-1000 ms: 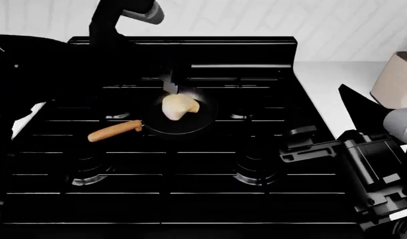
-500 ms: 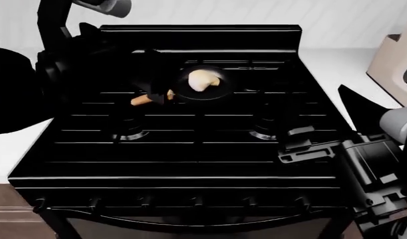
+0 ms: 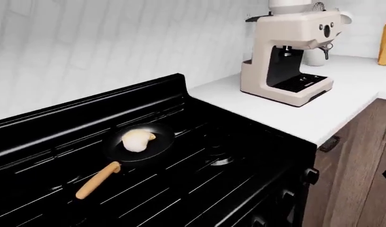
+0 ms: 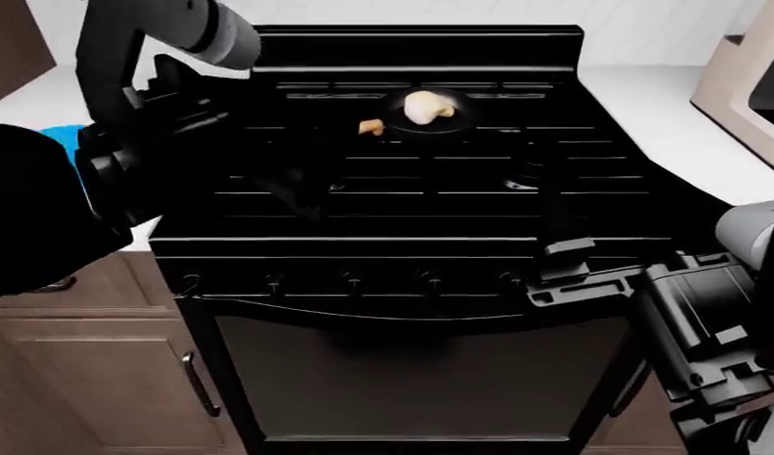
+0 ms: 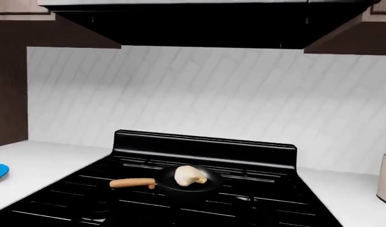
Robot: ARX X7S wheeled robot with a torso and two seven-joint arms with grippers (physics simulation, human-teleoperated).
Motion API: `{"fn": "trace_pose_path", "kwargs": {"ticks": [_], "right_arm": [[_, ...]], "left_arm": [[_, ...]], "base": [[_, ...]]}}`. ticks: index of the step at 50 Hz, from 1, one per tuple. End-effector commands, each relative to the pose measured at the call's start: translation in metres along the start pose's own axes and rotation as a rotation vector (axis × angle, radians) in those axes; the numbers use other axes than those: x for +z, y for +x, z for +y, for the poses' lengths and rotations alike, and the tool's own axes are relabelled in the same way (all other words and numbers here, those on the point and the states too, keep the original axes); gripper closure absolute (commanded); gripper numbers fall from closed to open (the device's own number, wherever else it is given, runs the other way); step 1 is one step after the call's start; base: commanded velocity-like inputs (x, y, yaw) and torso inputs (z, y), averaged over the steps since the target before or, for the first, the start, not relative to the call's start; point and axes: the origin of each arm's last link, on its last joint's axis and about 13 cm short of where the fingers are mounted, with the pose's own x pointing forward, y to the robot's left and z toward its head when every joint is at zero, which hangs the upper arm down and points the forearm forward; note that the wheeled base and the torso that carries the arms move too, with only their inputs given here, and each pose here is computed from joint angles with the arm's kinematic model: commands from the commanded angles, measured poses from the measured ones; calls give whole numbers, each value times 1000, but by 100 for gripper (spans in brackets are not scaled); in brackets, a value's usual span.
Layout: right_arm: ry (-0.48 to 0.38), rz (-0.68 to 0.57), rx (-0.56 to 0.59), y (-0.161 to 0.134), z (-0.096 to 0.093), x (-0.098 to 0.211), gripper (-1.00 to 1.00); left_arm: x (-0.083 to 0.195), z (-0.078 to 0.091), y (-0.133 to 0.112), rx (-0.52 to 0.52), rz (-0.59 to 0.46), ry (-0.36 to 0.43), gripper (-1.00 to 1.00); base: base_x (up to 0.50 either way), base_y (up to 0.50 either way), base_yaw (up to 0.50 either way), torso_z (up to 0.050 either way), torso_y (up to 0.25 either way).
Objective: Frozen meat rests on a plate on the counter. Retrieve the meat and place it in a pot on a burner. Then turn the burner on.
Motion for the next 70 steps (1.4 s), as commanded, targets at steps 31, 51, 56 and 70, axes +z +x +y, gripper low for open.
{"fn": "trace_pose_path", "kwargs": {"ticks": [31, 51, 56, 70], "right_arm": [[22, -100, -208, 16, 8, -17, -100], [24, -84, -214, 15, 12, -16, -100], [30, -74, -223, 15, 12, -15, -100], [13, -17, -224, 16, 13, -24, -100]], "left_arm": [[-150, -61, -18, 677, -426, -12, -100], [-158, -66, -18, 689, -366, -21, -100], [-158, -66, -18, 683, -364, -20, -100], [-161, -65, -15, 666, -350, -28, -100]], "base": [[0, 0, 0, -3, 0], [0, 0, 0, -50, 0], [0, 0, 0, -50, 0], [0, 0, 0, -50, 0]]}}
